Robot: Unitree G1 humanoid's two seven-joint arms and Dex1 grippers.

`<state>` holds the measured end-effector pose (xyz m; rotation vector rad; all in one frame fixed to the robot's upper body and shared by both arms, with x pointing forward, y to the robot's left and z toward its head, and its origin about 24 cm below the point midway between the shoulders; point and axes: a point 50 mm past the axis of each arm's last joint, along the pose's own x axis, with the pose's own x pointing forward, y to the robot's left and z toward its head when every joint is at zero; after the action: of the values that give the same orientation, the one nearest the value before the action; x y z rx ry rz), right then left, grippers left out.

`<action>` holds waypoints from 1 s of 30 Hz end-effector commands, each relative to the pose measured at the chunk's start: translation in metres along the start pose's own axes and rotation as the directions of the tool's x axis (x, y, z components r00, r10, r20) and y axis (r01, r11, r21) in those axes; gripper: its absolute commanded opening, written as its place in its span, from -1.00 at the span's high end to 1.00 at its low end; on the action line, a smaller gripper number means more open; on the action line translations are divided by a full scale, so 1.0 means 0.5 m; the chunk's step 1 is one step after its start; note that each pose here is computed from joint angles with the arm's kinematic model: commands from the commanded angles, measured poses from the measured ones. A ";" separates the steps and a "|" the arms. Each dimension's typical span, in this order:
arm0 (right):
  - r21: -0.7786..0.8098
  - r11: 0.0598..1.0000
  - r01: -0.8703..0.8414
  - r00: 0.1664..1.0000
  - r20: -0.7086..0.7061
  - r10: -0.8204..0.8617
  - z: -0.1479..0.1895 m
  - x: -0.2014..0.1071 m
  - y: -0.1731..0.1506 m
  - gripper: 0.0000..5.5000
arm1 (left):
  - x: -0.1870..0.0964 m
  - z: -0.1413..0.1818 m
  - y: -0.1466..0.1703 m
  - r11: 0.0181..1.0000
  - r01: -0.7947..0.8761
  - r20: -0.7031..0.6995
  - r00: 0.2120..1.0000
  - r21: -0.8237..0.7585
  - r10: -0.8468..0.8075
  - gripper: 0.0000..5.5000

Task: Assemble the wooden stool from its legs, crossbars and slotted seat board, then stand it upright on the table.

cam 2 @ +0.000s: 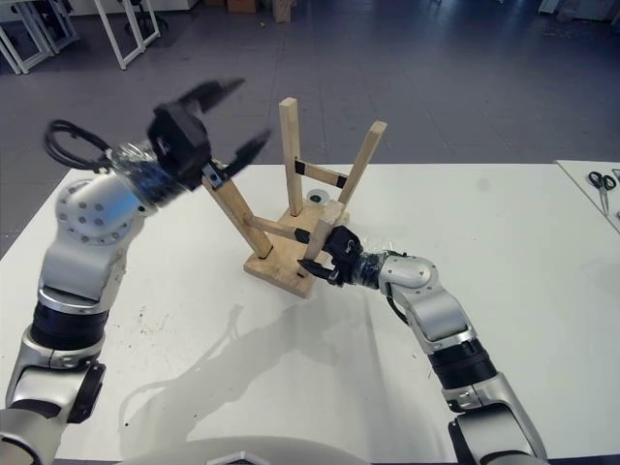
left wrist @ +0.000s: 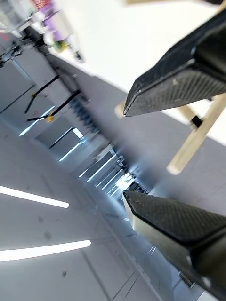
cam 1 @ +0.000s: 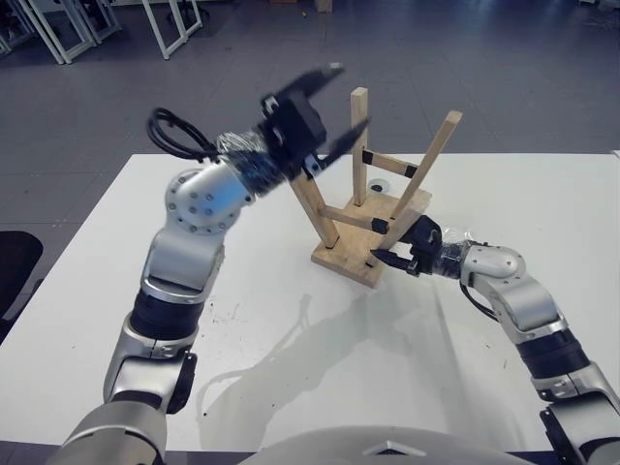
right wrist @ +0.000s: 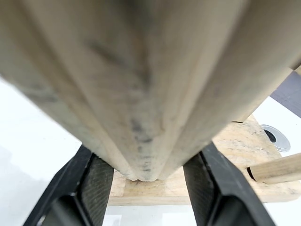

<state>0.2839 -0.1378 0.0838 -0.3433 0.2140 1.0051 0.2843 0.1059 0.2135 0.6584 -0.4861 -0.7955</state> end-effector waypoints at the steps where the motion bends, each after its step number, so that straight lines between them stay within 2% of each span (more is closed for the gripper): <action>1: 0.082 0.996 0.041 0.976 -0.216 -0.022 -0.083 -0.008 0.009 0.26 | 0.008 -0.061 -0.066 0.992 0.123 -0.120 0.985 0.006 -0.121 -0.05; 7: 0.097 0.995 0.028 0.976 -0.217 -0.007 -0.085 -0.008 0.011 0.26 | 0.049 -0.110 -0.147 0.973 0.225 -0.181 0.960 0.056 -0.212 -0.05; 11: 0.101 0.995 0.024 0.976 -0.217 -0.002 -0.083 -0.009 0.012 0.26 | 0.034 -0.158 -0.186 0.926 0.359 -0.343 0.890 0.120 -0.301 -0.05; 16: 0.100 0.995 0.022 0.973 -0.229 0.002 -0.082 -0.007 0.014 0.26 | 0.002 -0.195 -0.227 0.871 0.489 -0.504 0.764 0.044 -0.403 -0.05; 20: 0.091 0.996 0.024 0.917 -0.398 0.014 -0.117 -0.018 0.015 0.26 | -0.020 -0.206 -0.240 0.858 0.513 -0.552 0.722 0.021 -0.418 -0.05; 24: 0.116 0.992 0.043 0.871 -0.492 0.020 -0.148 -0.025 0.016 0.26 | -0.036 -0.218 -0.248 0.851 0.526 -0.580 0.689 -0.014 -0.435 -0.05; 28: 0.121 0.990 0.067 0.827 -0.563 0.012 -0.190 -0.040 0.021 0.26 | -0.051 -0.229 -0.255 0.847 0.529 -0.595 0.669 -0.039 -0.445 -0.05; 30: 0.121 0.989 0.082 0.828 -0.561 0.000 -0.193 -0.041 0.021 0.26 | -0.027 -0.213 -0.220 0.918 0.396 -0.535 0.783 0.033 -0.318 -0.05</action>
<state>0.2945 -0.1306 0.0839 -0.3888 0.2881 1.0001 0.2976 0.0598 0.1292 1.0945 -0.2562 -0.8715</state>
